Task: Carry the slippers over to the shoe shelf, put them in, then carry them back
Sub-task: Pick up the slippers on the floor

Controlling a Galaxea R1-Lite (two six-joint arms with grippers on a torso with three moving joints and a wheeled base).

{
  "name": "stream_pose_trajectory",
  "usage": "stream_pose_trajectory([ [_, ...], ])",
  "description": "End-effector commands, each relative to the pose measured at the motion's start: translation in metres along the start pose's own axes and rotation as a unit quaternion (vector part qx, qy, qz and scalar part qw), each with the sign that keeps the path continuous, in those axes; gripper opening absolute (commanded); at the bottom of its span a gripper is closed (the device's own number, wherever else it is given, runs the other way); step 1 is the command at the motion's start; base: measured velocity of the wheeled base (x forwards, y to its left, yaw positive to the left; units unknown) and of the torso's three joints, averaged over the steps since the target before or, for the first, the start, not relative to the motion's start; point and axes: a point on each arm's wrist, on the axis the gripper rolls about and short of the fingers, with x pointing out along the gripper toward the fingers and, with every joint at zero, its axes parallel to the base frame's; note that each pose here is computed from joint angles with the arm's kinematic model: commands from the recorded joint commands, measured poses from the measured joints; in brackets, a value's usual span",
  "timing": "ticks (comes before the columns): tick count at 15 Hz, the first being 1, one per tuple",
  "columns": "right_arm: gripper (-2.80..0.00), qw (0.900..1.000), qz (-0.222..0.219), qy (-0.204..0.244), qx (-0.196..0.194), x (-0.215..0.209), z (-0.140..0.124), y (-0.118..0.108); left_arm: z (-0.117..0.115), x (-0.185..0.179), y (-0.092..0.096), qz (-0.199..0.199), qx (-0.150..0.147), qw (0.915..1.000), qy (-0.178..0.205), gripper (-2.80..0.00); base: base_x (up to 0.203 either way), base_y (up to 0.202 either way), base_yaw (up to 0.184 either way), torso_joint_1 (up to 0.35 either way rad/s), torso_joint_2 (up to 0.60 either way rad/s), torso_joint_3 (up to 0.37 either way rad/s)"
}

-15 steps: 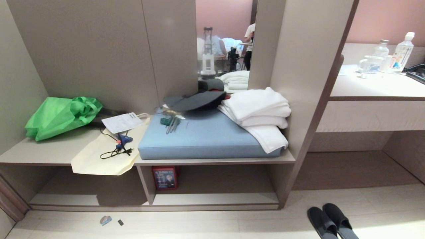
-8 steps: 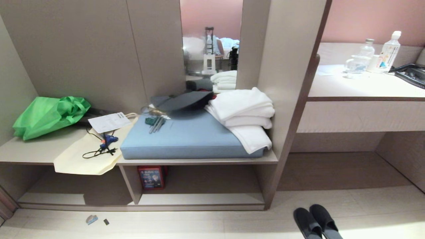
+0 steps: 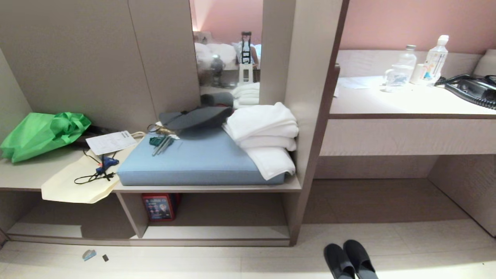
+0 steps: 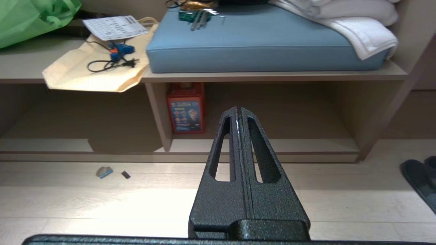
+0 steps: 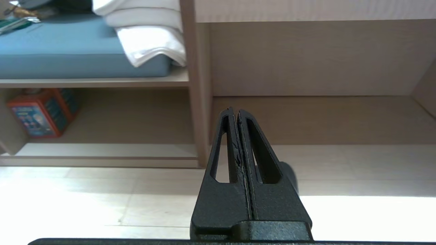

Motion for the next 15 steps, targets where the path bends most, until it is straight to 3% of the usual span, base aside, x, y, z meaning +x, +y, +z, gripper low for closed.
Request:
stream_pose_trajectory([
  [1,-2.8,1.0,0.0,0.0,0.0,0.0,-0.0001,0.0,0.0,0.0001,0.0,0.0,0.0,1.0,0.001,-2.8,0.0,-0.196,-0.001,-0.001,0.0,0.002],
  [11,-2.8,1.0,0.0,0.0,0.0,0.0,-0.0001,0.0,0.0,0.0001,0.0,0.0,0.0,1.0,0.001,-2.8,0.0,-0.196,0.001,0.003,0.0,0.003],
  [15,-2.8,1.0,0.0,0.0,0.0,0.0,-0.0001,0.0,0.0,0.0001,0.0,0.0,-0.001,1.0,0.001,-2.8,0.0,-0.051,0.001,0.0,0.0,0.001],
])
